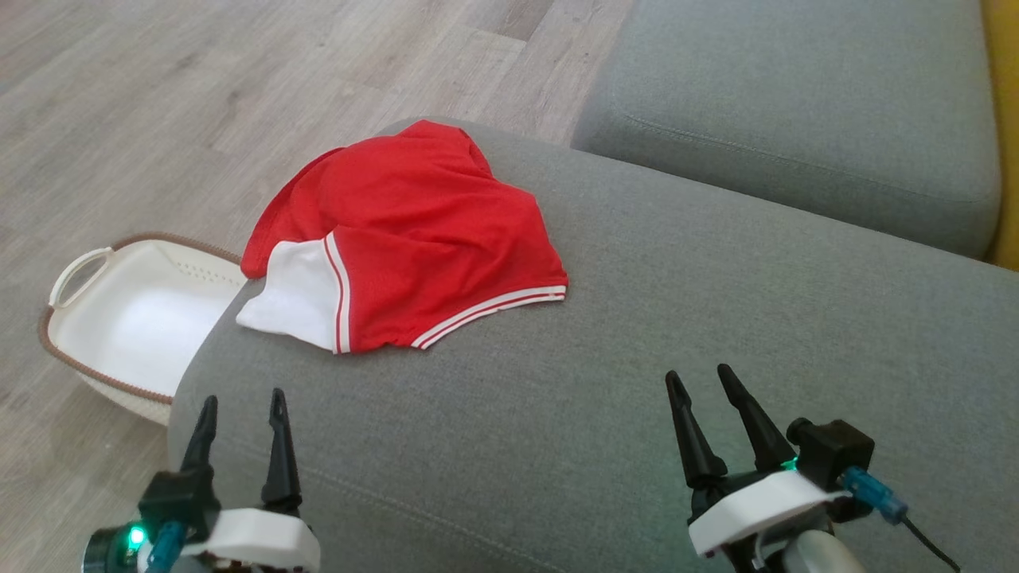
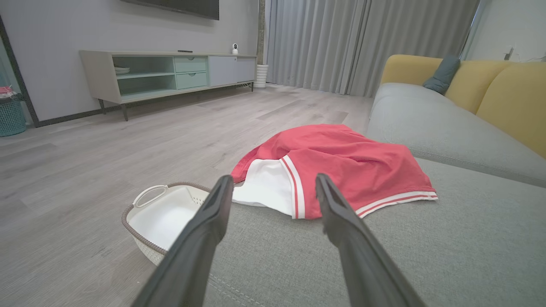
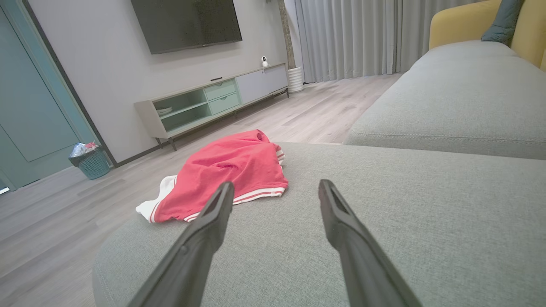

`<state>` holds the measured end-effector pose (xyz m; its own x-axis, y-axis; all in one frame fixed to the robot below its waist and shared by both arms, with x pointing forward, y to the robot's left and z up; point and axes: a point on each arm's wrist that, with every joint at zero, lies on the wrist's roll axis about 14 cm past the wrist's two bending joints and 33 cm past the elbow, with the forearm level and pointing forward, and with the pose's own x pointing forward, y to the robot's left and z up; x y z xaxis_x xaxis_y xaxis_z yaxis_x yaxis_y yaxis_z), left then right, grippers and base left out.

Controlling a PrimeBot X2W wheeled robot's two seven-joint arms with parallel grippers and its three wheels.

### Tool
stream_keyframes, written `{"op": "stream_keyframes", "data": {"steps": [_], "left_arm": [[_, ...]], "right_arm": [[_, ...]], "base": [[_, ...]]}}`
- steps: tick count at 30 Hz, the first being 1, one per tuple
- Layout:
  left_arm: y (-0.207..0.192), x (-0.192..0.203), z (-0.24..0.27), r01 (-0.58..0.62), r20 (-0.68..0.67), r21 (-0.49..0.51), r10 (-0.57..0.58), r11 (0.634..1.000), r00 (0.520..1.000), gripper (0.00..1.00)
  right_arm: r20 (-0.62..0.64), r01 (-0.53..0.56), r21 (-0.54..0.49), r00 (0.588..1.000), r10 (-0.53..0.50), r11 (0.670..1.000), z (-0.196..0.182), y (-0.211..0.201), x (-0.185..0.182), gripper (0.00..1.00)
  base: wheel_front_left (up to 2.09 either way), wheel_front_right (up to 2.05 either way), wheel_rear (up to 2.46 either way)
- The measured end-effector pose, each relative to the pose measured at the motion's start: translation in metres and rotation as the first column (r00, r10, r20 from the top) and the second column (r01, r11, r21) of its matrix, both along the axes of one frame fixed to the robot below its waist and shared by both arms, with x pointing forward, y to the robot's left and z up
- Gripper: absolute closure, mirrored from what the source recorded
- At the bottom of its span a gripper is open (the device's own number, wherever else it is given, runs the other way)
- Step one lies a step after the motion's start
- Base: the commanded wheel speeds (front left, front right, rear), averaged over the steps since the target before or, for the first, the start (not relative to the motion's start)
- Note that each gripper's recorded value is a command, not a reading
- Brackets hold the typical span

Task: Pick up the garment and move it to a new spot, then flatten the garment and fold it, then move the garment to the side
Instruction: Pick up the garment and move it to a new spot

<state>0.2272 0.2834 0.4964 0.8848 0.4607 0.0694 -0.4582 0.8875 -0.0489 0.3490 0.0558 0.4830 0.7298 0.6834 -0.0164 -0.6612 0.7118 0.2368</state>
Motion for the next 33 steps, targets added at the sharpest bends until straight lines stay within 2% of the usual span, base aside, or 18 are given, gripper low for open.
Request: {"op": "stream_keyframes", "data": {"steps": [13,20,22,24,25,29,33], "left_arm": [[0.006,0.016,-0.007,0.012,-0.048,0.01,-0.012,1.0,0.999,0.0],[0.026,0.057,-0.003,0.053,-0.073,0.038,-0.05,0.998,0.996,0.0],[0.034,0.08,-0.009,0.082,-0.108,0.009,-0.08,0.997,0.991,0.0],[0.035,0.099,-0.016,0.122,-0.157,-0.011,-0.122,0.992,0.98,0.0],[0.033,0.118,-0.024,0.163,-0.214,-0.044,-0.168,0.986,0.962,0.0],[0.029,0.154,-0.043,0.2,-0.305,-0.156,-0.239,0.967,0.922,0.0],[0.034,0.178,-0.062,0.219,-0.413,-0.184,-0.277,0.958,0.868,0.0]], "right_arm": [[-0.023,0.08,-0.02,0.996,-0.081,0.997,-0.014,-0.024,0.017,0.0],[-0.011,0.169,-0.036,0.985,-0.17,0.985,-0.02,-0.051,0.044,0.0],[0.009,0.215,-0.038,0.977,-0.215,0.976,-0.016,-0.064,0.059,0.0],[0.016,0.244,-0.047,0.97,-0.244,0.969,-0.016,-0.074,0.068,0.0],[0.013,0.267,-0.063,0.964,-0.267,0.962,-0.02,-0.083,0.074,0.0],[0.001,0.296,-0.086,0.955,-0.297,0.951,-0.028,-0.095,0.082,0.0],[0.002,0.317,-0.089,0.948,-0.319,0.944,-0.029,-0.103,0.092,0.0]], "base": [[0.0,0.0,0.0],[0.0,0.0,0.0],[0.0,0.0,0.0],[0.0,0.0,0.0],[0.0,0.0,0.0],[0.0,0.0,0.0],[0.0,0.0,0.0]]}}
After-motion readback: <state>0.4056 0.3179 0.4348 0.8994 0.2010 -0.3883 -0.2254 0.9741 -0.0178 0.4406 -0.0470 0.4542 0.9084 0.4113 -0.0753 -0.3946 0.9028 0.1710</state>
